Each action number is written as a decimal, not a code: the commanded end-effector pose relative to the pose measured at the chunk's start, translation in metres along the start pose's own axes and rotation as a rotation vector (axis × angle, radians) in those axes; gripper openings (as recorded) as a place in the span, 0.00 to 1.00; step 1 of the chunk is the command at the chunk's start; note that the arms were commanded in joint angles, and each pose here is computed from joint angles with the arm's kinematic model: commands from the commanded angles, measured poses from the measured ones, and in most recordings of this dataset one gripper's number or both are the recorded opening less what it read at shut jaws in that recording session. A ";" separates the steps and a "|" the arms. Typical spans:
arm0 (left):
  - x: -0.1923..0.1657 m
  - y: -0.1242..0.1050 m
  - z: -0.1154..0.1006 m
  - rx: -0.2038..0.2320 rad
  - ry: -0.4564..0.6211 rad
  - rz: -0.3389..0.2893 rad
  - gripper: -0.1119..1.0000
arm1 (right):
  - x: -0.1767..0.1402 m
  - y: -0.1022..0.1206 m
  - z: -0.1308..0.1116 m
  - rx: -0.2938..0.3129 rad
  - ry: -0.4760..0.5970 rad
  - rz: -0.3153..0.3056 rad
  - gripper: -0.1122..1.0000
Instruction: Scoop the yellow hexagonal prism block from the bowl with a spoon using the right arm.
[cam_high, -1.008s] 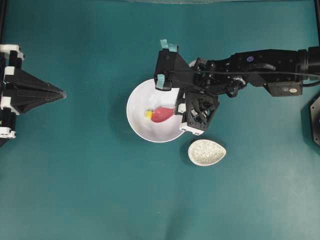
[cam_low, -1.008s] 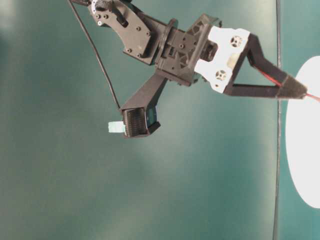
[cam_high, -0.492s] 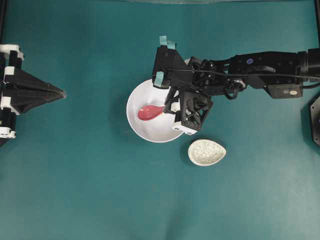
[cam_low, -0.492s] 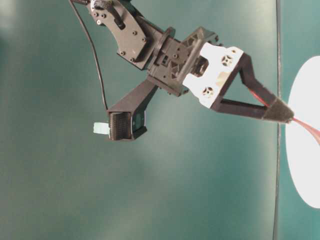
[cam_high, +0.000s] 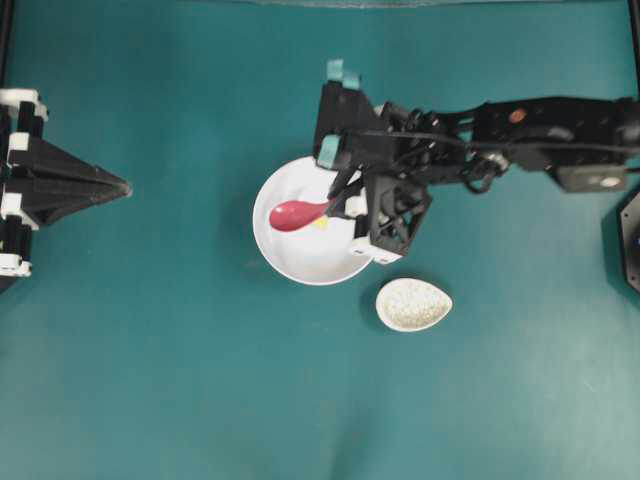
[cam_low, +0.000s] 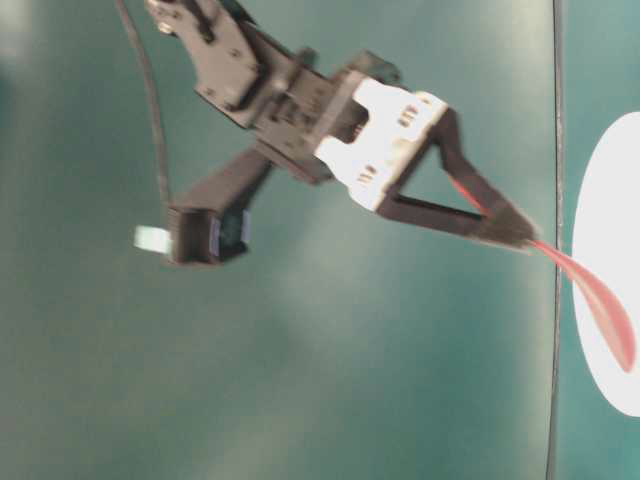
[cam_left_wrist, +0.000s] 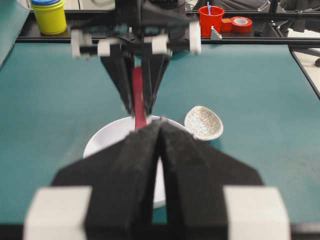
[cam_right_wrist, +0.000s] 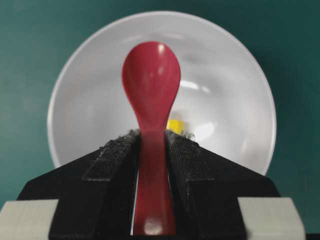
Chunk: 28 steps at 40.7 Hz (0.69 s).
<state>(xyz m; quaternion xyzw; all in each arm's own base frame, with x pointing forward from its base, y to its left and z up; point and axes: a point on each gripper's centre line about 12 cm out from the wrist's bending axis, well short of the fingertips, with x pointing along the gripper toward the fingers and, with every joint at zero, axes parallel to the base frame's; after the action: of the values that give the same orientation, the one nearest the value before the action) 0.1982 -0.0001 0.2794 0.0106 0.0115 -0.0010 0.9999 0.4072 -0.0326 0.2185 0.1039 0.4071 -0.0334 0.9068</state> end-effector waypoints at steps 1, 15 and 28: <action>0.002 0.000 0.009 0.002 -0.023 -0.001 0.10 | -0.028 0.006 0.017 -0.011 -0.054 0.013 0.31; 0.002 0.000 0.009 0.002 -0.023 -0.001 0.10 | -0.057 0.010 0.013 -0.019 -0.025 0.025 0.31; 0.002 0.000 0.009 0.002 -0.020 -0.001 0.10 | -0.063 0.002 0.002 -0.021 0.072 0.003 0.31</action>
<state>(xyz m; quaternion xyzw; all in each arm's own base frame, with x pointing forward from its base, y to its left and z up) 0.1982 0.0000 0.2794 0.0098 0.0115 -0.0008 0.9999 0.3706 -0.0304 0.2569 0.0969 0.4438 -0.0219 0.8906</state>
